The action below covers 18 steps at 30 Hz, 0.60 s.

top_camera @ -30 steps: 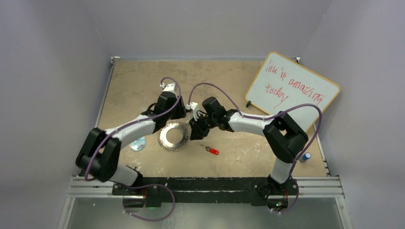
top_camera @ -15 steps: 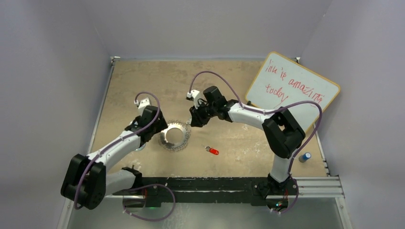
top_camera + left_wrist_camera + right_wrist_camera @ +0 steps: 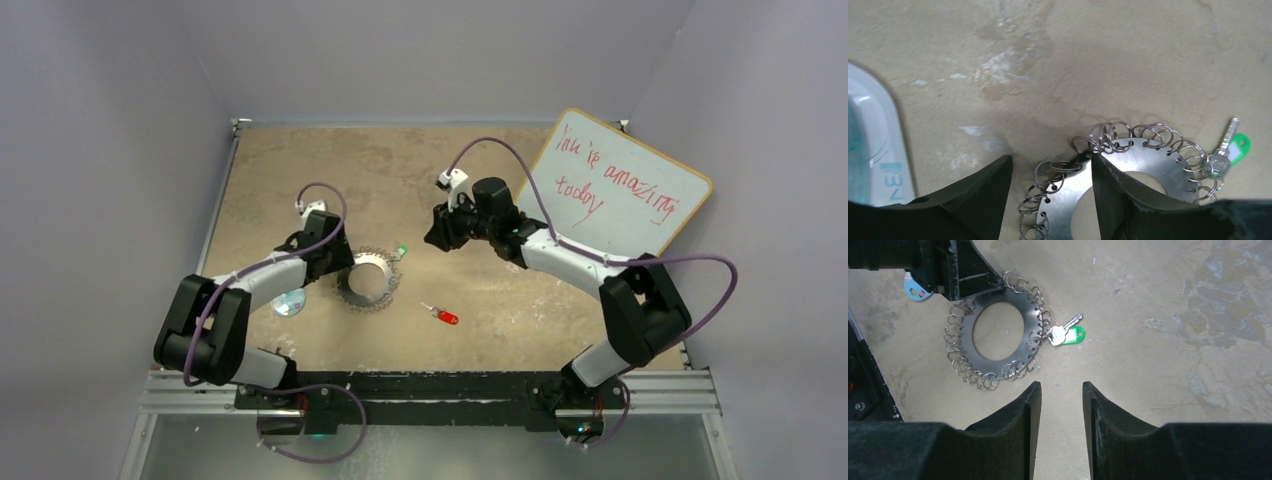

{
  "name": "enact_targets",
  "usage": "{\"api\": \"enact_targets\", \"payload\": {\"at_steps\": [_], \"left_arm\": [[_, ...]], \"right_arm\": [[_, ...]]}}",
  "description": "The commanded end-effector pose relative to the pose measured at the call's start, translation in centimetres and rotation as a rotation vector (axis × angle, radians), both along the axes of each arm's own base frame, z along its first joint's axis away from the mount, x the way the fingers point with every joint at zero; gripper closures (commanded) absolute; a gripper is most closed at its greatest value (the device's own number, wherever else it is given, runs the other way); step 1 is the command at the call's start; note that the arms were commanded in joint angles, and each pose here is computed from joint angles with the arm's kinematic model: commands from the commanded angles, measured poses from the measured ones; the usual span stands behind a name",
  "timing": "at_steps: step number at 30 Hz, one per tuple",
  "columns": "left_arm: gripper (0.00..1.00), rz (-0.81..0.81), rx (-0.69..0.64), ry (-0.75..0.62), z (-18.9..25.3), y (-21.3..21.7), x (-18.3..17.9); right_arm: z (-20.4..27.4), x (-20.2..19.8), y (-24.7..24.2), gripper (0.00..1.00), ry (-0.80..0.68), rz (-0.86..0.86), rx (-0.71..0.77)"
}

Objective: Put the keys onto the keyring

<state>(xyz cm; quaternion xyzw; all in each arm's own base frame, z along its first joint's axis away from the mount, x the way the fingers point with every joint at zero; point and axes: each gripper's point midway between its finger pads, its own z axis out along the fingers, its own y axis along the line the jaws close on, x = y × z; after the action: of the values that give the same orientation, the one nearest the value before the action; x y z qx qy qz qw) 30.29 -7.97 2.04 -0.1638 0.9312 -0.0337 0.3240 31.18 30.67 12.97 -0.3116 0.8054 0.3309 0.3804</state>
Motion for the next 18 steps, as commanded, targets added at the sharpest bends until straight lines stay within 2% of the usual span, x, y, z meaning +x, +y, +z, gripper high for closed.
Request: {"api": "enact_targets", "payload": {"at_steps": [1, 8, 14, 18], "left_arm": [[0.44, -0.159, -0.114, 0.1, -2.3, -4.1, -2.1], [0.48, -0.283, -0.195, 0.094, -1.6, -10.2, -3.2], [0.49, -0.246, -0.197, -0.025, 1.3, -9.8, -1.9], [0.48, -0.258, -0.205, -0.137, 4.0, -9.7, -1.1]], "right_arm": [[3.5, 0.7, -0.1, 0.61, -0.1, -0.073, 0.107], [4.5, 1.2, -1.5, 0.59, -0.121, -0.174, 0.146], [3.4, 0.7, -1.6, 0.61, -0.116, -0.146, 0.125], [4.7, 0.2, -1.8, 0.63, -0.205, -0.13, 0.178]]}}
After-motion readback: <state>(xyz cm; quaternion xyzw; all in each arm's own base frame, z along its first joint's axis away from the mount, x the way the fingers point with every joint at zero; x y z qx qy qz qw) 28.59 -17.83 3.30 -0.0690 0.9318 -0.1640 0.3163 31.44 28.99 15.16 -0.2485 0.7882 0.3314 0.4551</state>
